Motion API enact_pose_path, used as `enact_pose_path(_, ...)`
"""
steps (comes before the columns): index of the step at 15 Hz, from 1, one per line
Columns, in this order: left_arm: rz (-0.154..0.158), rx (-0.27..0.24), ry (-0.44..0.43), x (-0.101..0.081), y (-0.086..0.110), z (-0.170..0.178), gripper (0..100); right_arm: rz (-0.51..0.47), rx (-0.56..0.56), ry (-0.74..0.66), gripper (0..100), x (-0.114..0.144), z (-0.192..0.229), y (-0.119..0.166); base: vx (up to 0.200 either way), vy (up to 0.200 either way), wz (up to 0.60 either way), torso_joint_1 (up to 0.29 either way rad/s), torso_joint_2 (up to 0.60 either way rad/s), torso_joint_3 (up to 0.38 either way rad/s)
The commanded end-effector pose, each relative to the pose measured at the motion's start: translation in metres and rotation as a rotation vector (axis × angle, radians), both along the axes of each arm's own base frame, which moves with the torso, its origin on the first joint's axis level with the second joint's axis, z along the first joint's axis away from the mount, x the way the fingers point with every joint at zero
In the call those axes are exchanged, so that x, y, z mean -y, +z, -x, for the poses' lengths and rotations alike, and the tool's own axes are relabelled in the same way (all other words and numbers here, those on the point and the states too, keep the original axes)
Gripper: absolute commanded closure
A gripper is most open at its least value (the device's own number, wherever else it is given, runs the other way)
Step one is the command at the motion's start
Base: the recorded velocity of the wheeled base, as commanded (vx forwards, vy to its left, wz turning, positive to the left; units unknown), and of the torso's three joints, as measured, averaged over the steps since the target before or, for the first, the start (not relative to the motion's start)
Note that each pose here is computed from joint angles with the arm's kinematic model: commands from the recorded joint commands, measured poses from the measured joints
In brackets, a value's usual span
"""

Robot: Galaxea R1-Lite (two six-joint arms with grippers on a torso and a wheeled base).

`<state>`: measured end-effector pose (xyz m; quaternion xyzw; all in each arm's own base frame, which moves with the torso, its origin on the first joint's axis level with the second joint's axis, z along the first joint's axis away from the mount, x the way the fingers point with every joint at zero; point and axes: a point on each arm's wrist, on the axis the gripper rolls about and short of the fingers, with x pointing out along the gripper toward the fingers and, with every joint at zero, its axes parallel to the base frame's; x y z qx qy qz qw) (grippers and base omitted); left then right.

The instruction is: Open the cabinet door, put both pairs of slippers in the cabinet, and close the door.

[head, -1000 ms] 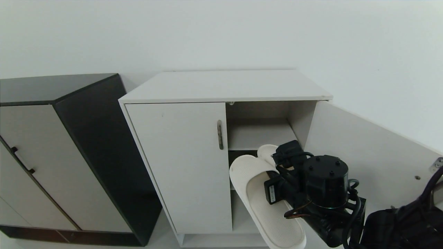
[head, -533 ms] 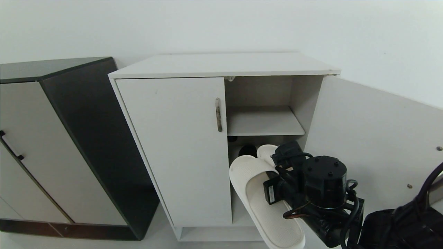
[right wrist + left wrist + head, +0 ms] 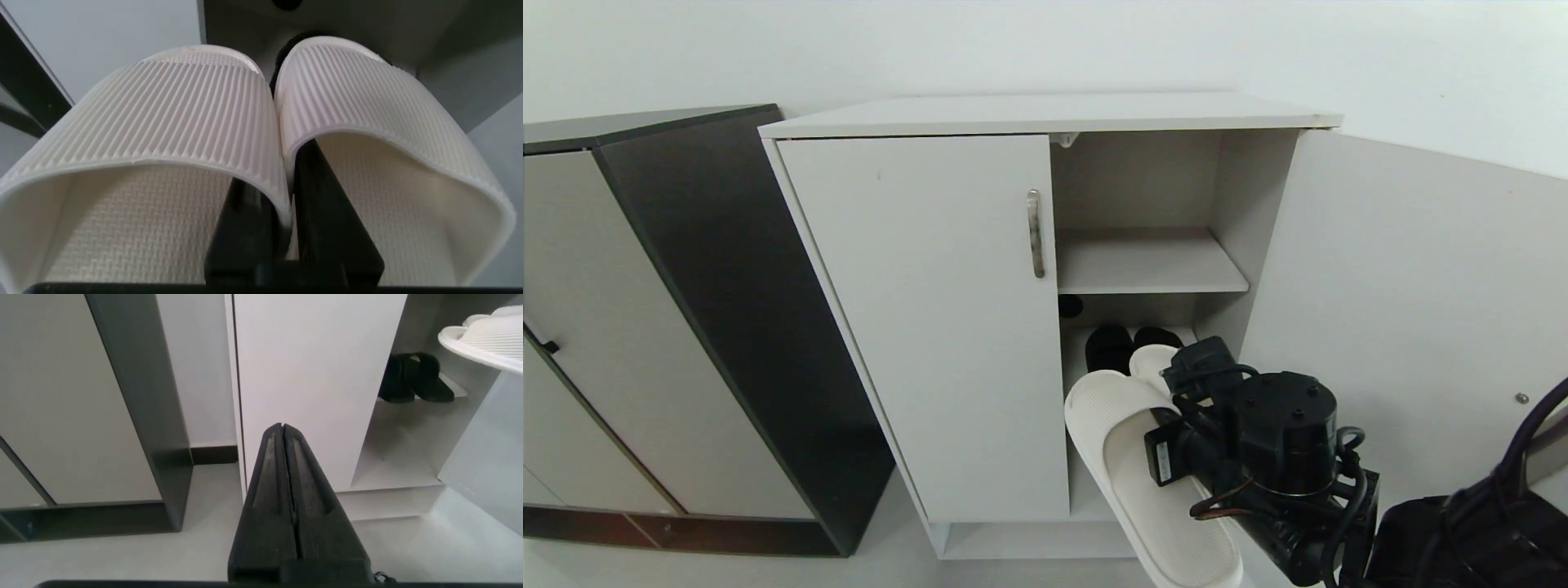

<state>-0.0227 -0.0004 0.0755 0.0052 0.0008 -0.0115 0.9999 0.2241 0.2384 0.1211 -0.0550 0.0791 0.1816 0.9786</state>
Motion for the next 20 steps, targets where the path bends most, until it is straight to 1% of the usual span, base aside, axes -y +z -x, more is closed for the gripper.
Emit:
enact_pose_path(1, 0.0, -0.001, 0.0, 0.0, 0.0, 0.0, 100, 0.006, -0.005, 0.002, 100, -0.001, 0.0, -0.002, 0.0, 0.0, 0.0, 0.0, 0.0, 0.0)
enact_pose_path(2, 0.0, -0.001, 0.0, 0.0, 0.0, 0.0, 100, 0.003, -0.003, 0.002, 100, -0.001, -0.001, -0.002, 0.0, 0.0, 0.0, 0.0, 0.0, 0.0)
enact_pose_path(4, 0.0, -0.001, 0.0, 0.0, 0.0, 0.0, 100, 0.002, -0.002, 0.002, 100, -0.001, -0.001, -0.002, 0.0, 0.0, -0.6, -0.002, 0.01, 0.002)
enact_pose_path(14, 0.0, -0.001, 0.0, 0.0, 0.0, 0.0, 100, 0.01, -0.009, 0.003, 100, -0.002, -0.001, -0.005, 0.0, 0.0, 0.0, 0.0, 0.0, 0.0)
enact_pose_path(18, 0.001, -0.001, 0.0, 0.0, 0.0, 0.0, 100, -0.01, 0.012, 0.001, 100, -0.003, -0.003, -0.003, 0.0, 0.0, 0.0, 0.0, 0.0, 0.0)
enact_pose_path(19, 0.001, -0.001, -0.002, 0.0, 0.0, 0.0, 100, -0.003, 0.029, -0.024, 100, -0.008, -0.009, -0.001, 0.0, 0.0, 0.0, 0.0, 0.0, 0.0)
enact_pose_path(20, 0.001, -0.001, 0.0, 0.0, 0.0, 0.0, 100, 0.01, 0.046, -0.12, 100, -0.014, -0.015, 0.0, 0.0, 0.0, 0.0, 0.0, 0.0, 0.0)
